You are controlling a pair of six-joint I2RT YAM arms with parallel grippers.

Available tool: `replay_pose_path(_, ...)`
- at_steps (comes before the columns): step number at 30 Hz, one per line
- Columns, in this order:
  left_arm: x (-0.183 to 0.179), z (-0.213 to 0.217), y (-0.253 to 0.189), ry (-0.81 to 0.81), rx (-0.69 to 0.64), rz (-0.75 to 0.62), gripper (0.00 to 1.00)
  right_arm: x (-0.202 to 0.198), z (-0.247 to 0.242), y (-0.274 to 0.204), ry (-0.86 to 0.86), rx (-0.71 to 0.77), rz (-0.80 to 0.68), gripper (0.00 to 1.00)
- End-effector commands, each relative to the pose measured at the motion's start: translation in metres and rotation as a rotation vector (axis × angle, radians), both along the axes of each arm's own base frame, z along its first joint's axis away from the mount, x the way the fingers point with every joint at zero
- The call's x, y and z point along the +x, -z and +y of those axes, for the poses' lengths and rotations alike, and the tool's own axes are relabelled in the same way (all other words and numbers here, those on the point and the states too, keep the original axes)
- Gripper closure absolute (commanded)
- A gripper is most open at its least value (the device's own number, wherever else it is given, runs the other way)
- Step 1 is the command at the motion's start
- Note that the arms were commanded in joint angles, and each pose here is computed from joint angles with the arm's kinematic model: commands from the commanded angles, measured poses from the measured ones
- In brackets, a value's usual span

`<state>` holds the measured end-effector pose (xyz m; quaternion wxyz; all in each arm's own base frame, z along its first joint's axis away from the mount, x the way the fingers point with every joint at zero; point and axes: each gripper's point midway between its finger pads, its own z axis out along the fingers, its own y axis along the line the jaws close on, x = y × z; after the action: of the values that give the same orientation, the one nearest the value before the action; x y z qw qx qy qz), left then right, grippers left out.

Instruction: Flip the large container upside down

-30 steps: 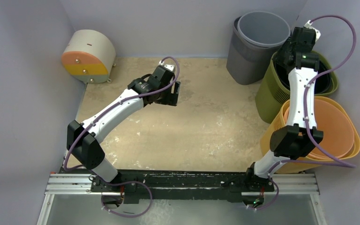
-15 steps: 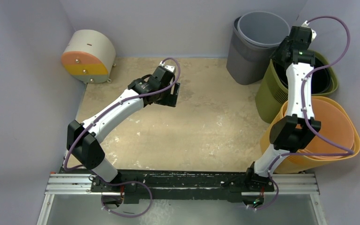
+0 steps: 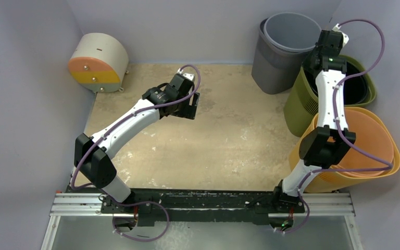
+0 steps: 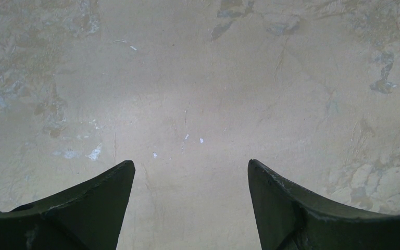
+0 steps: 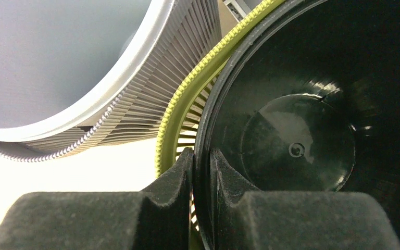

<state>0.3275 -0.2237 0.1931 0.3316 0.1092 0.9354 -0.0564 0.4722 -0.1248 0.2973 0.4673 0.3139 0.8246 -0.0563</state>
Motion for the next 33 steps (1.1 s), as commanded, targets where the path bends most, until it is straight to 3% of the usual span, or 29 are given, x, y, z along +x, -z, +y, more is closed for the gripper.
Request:
replay_pose_path(1, 0.003, 0.003, -0.003, -0.001, 0.013, -0.023, 0.23, -0.014, -0.011, -0.012, 0.032, -0.054, -0.002, 0.92)
replay_pose_path(3, 0.003, 0.003, -0.004, -0.001, 0.013, -0.026, 0.23, -0.016, -0.013, -0.020, 0.028, -0.083, -0.008, 1.00)
replay_pose_path(13, 0.001, 0.006, -0.011, 0.001, 0.008, -0.041, 0.23, -0.047, -0.022, -0.123, 0.055, -0.236, -0.181, 1.00)
replay_pose_path(22, -0.001, 0.004, -0.013, -0.002, -0.012, -0.037, 0.23, -0.078, -0.012, -0.184, 0.016, -0.299, -0.297, 1.00)
replay_pose_path(28, 0.001, 0.005, -0.028, -0.024, -0.031, -0.067, 0.23, -0.102, 0.015, -0.258, -0.087, -0.318, -0.509, 1.00)
replay_pose_path(33, 0.006, 0.011, -0.070, -0.052, -0.072, -0.168, 0.23, -0.142, 0.048, -0.343, -0.190, -0.365, -0.790, 1.00)
